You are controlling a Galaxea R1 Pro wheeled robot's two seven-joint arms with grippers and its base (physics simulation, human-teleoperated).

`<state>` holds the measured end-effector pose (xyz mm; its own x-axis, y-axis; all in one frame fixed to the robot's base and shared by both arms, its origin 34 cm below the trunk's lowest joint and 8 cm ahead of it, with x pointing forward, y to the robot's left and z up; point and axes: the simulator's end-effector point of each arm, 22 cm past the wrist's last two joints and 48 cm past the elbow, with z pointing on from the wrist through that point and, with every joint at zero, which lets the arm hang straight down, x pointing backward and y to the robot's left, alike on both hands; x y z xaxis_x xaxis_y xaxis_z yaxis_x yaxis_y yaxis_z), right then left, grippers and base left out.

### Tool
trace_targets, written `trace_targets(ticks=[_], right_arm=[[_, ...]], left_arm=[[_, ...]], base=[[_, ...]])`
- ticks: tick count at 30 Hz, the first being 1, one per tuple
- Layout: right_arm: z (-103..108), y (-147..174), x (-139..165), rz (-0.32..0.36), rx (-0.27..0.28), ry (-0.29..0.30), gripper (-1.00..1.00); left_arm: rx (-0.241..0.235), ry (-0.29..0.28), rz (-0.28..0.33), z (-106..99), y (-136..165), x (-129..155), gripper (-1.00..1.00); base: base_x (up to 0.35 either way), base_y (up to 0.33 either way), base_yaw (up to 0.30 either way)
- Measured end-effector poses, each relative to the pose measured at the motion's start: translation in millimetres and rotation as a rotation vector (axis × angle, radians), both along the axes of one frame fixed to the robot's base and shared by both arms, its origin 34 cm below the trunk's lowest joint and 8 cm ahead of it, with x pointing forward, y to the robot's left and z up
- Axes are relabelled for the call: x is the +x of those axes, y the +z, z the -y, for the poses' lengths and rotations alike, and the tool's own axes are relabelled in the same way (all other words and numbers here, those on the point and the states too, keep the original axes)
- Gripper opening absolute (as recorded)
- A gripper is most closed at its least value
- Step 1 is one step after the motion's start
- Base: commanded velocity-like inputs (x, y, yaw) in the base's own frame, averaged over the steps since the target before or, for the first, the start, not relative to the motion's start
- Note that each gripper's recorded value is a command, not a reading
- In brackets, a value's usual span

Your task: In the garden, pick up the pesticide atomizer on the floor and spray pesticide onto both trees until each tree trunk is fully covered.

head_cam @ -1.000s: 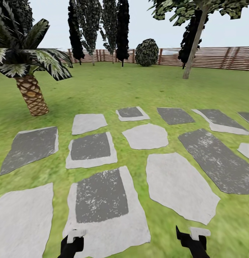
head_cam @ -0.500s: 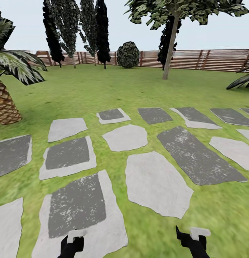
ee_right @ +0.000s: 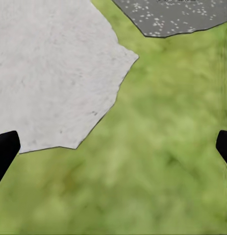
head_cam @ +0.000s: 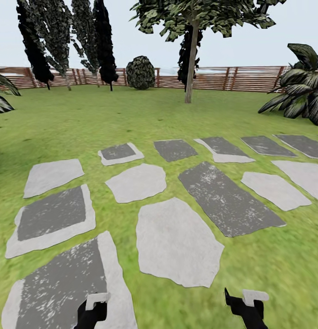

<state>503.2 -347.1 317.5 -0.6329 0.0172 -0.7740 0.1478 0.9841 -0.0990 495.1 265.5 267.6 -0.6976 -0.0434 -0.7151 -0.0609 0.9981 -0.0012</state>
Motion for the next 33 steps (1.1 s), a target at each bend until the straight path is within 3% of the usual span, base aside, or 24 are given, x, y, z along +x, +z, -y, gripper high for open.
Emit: trace_targets(ticks=[11,33], right_arm=[[0,4,3,0.01,0.0,0.0,1.0],[-1,14,8,0.033,0.001,0.001,1.0]], left_arm=[[0.0,0.0,0.01,0,4,3,-1.0],[0.0,0.0,0.033,0,13,10,-1.0]], base=[[0.078,-0.011,-0.262],[0.331,0.0,-0.243]])
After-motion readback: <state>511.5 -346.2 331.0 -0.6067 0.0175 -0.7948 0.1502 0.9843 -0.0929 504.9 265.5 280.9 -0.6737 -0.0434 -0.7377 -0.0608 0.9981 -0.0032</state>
